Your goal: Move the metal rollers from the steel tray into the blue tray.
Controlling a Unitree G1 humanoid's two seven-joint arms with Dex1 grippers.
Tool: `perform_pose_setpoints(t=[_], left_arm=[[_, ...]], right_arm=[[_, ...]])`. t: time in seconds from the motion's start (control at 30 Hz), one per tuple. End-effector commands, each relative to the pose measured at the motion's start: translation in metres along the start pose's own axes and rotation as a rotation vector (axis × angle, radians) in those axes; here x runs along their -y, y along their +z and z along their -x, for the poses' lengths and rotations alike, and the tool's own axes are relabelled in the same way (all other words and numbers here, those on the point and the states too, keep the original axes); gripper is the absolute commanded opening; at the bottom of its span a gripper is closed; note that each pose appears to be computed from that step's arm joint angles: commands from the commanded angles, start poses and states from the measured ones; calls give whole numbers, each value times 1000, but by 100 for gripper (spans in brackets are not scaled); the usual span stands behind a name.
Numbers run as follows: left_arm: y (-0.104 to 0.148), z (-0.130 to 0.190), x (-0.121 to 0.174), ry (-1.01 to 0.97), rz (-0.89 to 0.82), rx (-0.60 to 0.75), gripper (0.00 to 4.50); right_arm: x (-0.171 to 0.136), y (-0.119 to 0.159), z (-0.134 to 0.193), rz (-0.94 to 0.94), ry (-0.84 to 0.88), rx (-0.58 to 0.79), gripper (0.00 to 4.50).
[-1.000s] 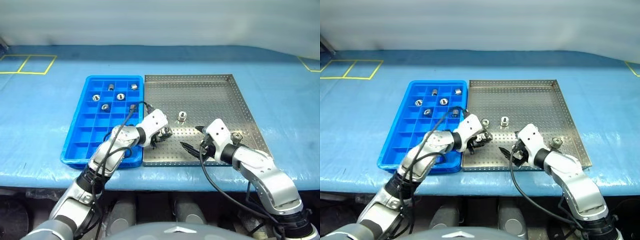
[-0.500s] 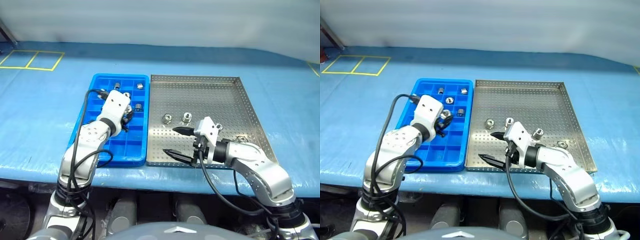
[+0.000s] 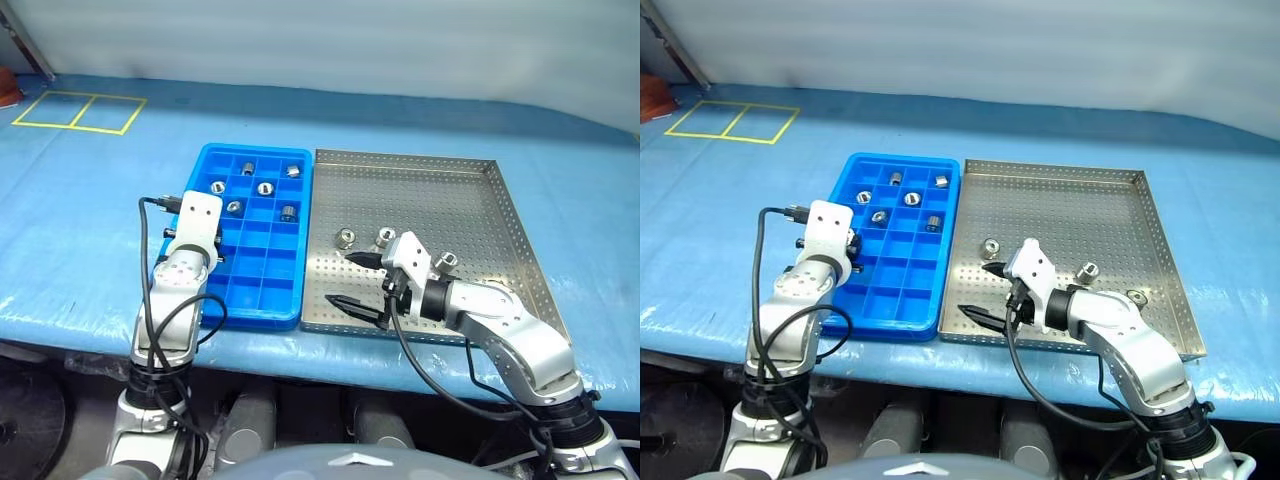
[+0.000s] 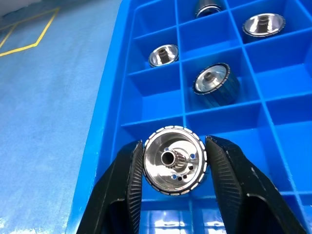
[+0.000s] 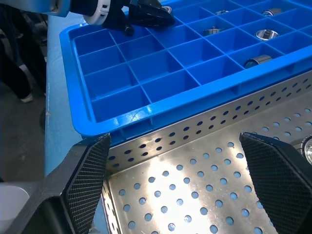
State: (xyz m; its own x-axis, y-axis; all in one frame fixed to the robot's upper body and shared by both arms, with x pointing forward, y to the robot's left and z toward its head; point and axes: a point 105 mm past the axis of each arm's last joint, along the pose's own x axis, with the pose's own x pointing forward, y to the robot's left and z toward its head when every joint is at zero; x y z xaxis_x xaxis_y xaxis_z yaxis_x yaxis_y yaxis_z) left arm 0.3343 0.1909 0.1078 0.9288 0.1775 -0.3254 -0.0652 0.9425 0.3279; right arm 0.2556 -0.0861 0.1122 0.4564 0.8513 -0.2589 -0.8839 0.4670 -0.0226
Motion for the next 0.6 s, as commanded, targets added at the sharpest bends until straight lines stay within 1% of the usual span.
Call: perform_pose_setpoints(t=[0.03,0.07,0.13,0.2,0.27,0.3,0.37,0.4,0.43,0.5,0.53,0.6], left_arm=[[10,-3,-9,52,8,50,170],[9,-5,-10,51,2,47,170],[8,-6,-9,52,-19,49,243],[10,-6,-10,67,-12,61,296],[14,-5,-12,86,3,79,372],[24,-4,-11,91,44,131,396],[44,0,-6,75,98,235,396],[58,3,5,13,133,303,396],[67,6,13,-31,151,344,396],[87,15,53,-286,147,424,396],[91,18,65,-366,134,441,396],[93,32,106,-628,30,438,396]], right_arm=[[3,7,6,34,-30,21,450],[3,6,7,32,-36,20,450],[5,5,8,31,-55,16,450],[6,5,9,31,-68,16,450],[6,5,9,32,-74,17,450],[7,5,9,34,-79,15,450],[8,5,10,37,-86,13,450],[8,4,10,39,-90,11,450],[8,4,10,40,-93,9,450],[8,4,10,46,-101,4,450],[8,4,10,48,-103,2,450],[8,3,12,55,-117,-9,450]])
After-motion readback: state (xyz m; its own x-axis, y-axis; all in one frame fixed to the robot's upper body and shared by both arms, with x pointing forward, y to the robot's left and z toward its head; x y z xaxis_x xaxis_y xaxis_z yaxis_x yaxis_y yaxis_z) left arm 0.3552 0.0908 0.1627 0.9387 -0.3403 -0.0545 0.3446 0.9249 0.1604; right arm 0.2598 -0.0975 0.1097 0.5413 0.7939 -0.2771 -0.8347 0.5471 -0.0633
